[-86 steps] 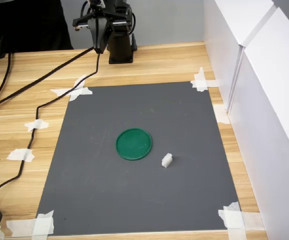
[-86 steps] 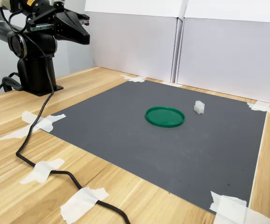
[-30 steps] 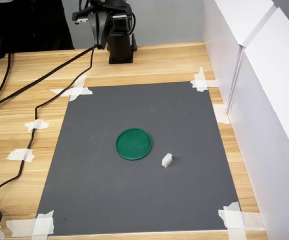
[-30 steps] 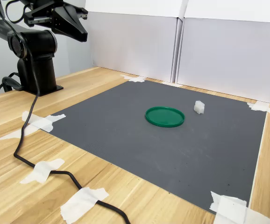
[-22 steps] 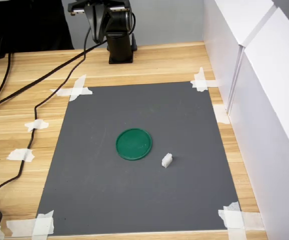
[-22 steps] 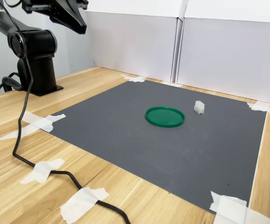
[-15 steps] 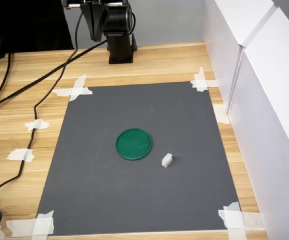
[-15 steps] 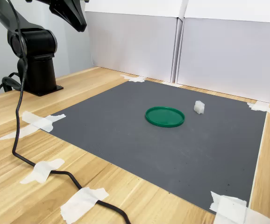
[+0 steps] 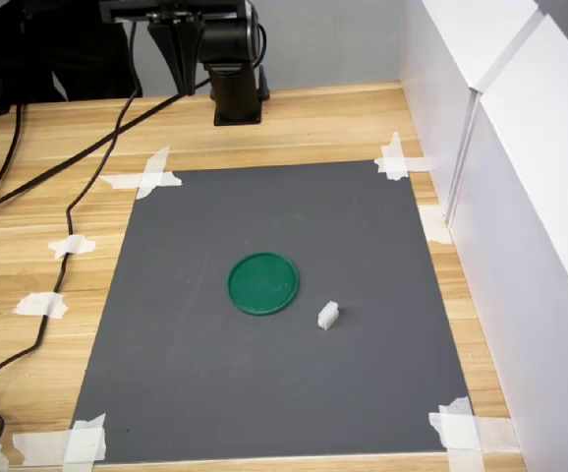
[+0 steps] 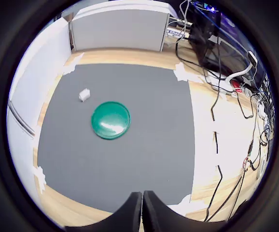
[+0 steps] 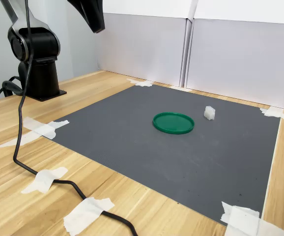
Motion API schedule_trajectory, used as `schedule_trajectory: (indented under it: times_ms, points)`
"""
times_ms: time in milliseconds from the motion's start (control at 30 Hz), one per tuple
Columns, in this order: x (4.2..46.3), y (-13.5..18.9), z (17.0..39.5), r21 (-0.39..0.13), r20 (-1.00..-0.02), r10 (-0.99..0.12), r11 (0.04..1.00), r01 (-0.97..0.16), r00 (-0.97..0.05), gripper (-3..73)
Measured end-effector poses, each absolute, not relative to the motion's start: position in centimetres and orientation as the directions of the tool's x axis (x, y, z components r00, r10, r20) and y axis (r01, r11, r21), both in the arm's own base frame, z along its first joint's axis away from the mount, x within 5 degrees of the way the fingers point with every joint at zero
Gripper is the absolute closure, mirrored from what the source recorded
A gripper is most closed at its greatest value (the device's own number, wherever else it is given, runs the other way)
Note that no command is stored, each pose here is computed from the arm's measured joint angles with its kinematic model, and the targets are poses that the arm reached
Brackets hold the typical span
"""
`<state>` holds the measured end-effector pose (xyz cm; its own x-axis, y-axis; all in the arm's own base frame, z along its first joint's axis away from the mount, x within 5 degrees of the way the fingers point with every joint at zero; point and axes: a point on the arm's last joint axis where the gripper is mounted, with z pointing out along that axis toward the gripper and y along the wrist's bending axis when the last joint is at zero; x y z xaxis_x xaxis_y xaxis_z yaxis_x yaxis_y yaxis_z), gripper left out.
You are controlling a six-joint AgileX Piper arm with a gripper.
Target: Grasp a white terminal and put it on the green lid.
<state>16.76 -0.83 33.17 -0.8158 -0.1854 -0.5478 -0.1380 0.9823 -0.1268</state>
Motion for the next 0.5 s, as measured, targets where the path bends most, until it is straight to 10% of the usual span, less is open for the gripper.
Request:
schedule_trajectory:
  times_ms: [500]
  points:
    - [25.4, -0.7, 30.6, -0.041, -0.377, -0.206, 0.978, -0.206, -0.903, 30.7]
